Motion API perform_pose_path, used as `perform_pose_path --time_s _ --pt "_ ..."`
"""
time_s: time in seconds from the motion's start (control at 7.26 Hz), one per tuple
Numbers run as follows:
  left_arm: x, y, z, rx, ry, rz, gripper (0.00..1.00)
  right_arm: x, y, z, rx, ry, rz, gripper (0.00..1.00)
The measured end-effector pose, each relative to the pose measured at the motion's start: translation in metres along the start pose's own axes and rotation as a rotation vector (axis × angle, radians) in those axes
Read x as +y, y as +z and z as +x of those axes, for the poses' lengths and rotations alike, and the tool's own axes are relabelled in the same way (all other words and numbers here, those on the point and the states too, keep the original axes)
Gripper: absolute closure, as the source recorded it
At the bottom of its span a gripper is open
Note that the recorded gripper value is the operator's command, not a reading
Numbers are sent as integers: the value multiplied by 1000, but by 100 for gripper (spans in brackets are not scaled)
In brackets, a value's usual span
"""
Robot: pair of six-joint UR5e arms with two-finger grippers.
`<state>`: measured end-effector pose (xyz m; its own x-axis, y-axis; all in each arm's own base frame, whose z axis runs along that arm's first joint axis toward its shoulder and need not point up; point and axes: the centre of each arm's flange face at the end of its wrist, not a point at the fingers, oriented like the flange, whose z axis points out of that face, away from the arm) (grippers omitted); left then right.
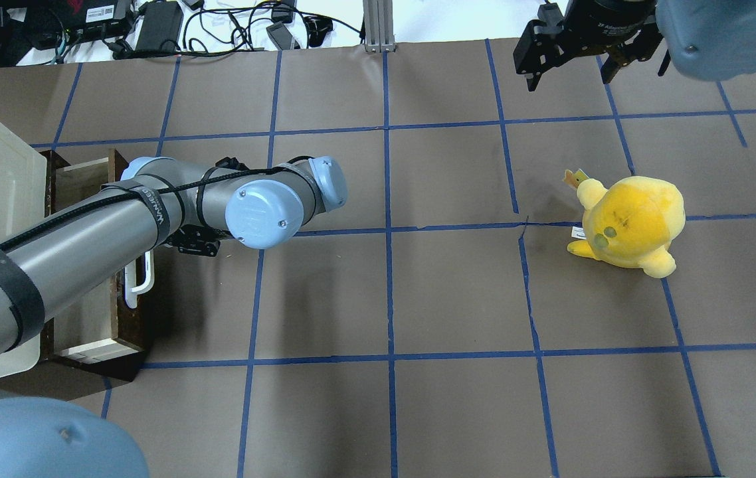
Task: Pull drawer sideways
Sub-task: 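Pull the handle with the left gripper, sliding the drawer out, then keep pulling the drawer outward with the left gripper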
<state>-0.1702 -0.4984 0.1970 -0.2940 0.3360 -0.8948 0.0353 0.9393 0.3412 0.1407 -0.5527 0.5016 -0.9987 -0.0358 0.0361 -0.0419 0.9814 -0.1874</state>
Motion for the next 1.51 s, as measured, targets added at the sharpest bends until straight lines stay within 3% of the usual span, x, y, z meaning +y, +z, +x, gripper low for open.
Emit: perform_pose_path --time_s 1.51 --pt "0 -4 0 -6 21 10 82 0 0 0 0 0 0 0"
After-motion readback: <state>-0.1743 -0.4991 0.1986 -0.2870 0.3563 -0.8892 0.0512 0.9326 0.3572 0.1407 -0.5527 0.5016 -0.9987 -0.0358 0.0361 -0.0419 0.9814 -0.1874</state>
